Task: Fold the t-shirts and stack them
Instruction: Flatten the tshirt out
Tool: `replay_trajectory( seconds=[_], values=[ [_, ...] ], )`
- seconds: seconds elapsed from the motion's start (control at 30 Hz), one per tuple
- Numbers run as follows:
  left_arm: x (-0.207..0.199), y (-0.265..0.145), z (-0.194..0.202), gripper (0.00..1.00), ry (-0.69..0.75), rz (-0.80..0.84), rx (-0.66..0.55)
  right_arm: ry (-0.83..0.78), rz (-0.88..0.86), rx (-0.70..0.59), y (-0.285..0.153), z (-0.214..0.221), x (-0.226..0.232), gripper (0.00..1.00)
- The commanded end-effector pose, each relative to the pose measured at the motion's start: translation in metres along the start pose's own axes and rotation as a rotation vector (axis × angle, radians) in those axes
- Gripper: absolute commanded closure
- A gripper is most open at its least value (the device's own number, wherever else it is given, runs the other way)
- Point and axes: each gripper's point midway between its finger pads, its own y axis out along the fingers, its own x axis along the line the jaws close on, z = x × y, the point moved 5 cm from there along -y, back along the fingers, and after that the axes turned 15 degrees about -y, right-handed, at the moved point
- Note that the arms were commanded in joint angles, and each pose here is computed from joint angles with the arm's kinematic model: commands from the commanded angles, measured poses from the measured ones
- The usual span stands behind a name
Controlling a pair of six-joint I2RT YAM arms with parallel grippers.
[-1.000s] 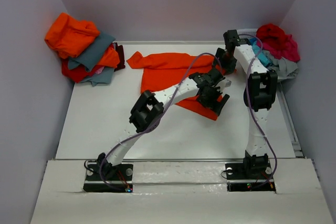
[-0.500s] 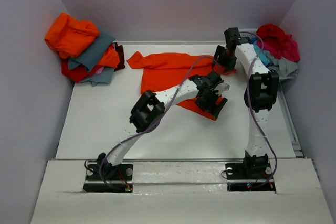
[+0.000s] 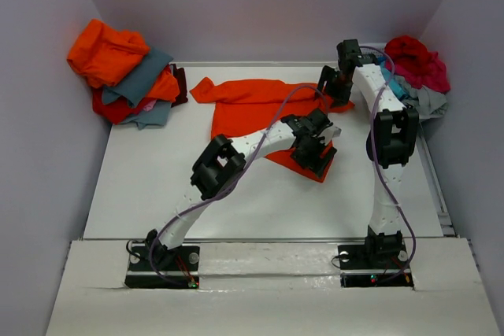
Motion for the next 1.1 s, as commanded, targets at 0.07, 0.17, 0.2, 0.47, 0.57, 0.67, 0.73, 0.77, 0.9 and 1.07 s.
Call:
replay_trajectory(
  seconds=[0.07,0.17,0.2,0.47,0.57,0.67,0.73,0.77,0.9,1.07],
  values=[
    [0.038,-0.005,0.049,0.27,-0.082,-0.213,0.107,-0.030,-0.029,-0.051,-0.002,-0.013,0.007,0.29],
    [0.046,-0.003,0.063,0.38,-0.112,-0.235,0.124,-0.032,-0.035,-0.049,0.000,-0.014,0.007,0.29],
    [0.047,-0.004,0.065,0.43,-0.118,-0.241,0.124,-0.031,-0.038,-0.050,0.000,-0.015,0.008,0.29],
    [0.057,-0.017,0.090,0.81,-0.161,-0.286,0.139,-0.041,-0.013,-0.072,-0.005,-0.016,0.005,0.29],
    [0.061,-0.022,0.099,0.87,-0.168,-0.302,0.144,-0.040,-0.007,-0.075,-0.007,-0.017,0.005,0.28],
    [0.065,-0.025,0.107,0.94,-0.183,-0.321,0.153,-0.039,0.014,-0.077,-0.008,-0.017,0.002,0.26],
    [0.065,-0.031,0.111,0.94,-0.191,-0.328,0.150,-0.035,0.046,-0.076,-0.009,-0.016,-0.002,0.25],
    [0.066,-0.033,0.112,0.94,-0.193,-0.339,0.147,-0.035,0.051,-0.071,-0.008,-0.015,-0.002,0.25],
    [0.070,-0.046,0.120,0.94,-0.202,-0.373,0.132,-0.032,0.056,-0.066,-0.010,-0.011,-0.003,0.24],
    [0.084,-0.063,0.154,0.94,-0.266,-0.435,0.144,-0.037,0.072,-0.056,-0.010,-0.007,-0.006,0.23]
  ],
)
